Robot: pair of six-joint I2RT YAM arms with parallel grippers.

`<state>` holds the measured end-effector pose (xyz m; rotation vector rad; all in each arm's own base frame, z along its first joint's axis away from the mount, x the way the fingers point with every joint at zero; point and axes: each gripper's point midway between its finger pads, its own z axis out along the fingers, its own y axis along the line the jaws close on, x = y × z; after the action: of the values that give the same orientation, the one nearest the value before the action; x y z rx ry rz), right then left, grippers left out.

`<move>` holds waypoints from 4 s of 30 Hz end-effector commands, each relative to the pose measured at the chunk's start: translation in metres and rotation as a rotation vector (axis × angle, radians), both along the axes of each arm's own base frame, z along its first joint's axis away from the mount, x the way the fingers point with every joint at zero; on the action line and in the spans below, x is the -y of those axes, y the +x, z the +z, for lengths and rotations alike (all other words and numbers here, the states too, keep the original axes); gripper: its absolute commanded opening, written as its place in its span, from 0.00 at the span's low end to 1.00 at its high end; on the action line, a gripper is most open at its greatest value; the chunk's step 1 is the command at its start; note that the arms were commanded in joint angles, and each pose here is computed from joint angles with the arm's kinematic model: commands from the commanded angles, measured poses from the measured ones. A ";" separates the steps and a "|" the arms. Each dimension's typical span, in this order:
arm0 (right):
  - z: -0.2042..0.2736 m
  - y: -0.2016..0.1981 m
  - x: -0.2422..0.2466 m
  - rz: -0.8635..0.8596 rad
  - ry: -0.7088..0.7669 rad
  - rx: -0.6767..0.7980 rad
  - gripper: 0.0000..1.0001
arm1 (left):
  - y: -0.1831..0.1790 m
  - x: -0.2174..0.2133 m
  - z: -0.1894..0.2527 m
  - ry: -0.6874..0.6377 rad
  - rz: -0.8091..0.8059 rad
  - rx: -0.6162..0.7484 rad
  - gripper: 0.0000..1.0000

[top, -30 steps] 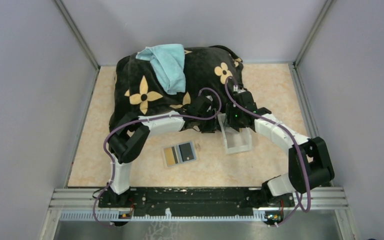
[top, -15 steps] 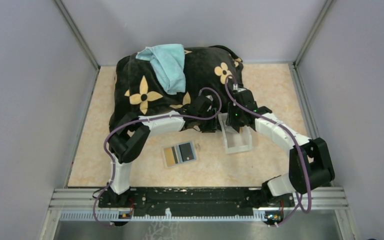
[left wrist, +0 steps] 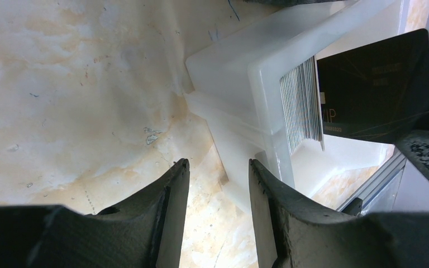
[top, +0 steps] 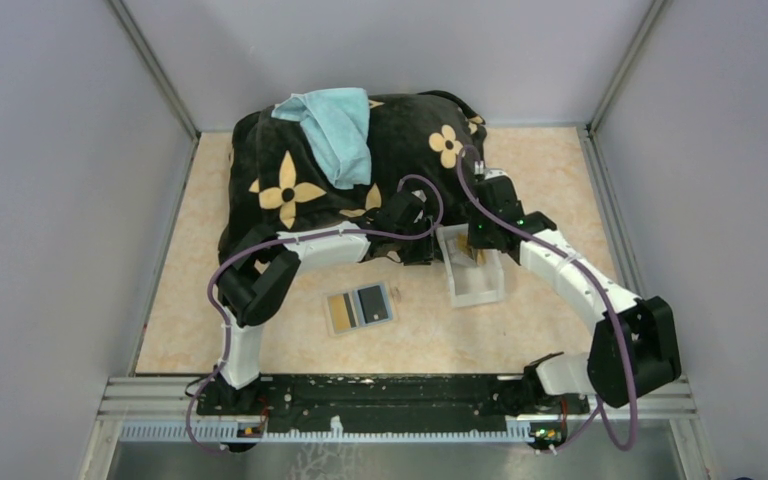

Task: Put the credit cards into the card holder
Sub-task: Pick up the credit card from the storage box.

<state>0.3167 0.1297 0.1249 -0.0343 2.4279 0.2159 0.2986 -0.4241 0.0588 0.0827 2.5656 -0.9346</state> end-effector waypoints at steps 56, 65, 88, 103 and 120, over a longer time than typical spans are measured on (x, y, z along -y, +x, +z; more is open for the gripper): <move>0.132 -0.145 -0.090 0.486 0.581 -0.105 0.00 | -0.099 -0.063 0.164 -0.590 -0.531 0.342 0.68; 0.127 -0.133 -0.103 0.502 0.611 -0.124 0.00 | -0.124 -0.065 0.165 -0.668 -0.641 0.265 0.61; 0.102 -0.113 -0.097 0.447 0.523 -0.051 0.48 | -0.080 -0.096 0.137 -0.687 -0.289 0.153 0.00; 0.093 -0.104 -0.115 0.442 0.601 -0.005 0.46 | -0.087 -0.100 0.156 -0.862 -0.161 0.076 0.00; 0.096 -0.109 -0.136 0.470 0.788 -0.024 0.35 | -0.094 -0.085 0.157 -0.895 -0.173 0.040 0.00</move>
<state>0.2095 0.2531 0.1974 -0.2225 2.2694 1.2343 0.2027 -0.3354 0.2053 0.0426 1.9596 -1.9932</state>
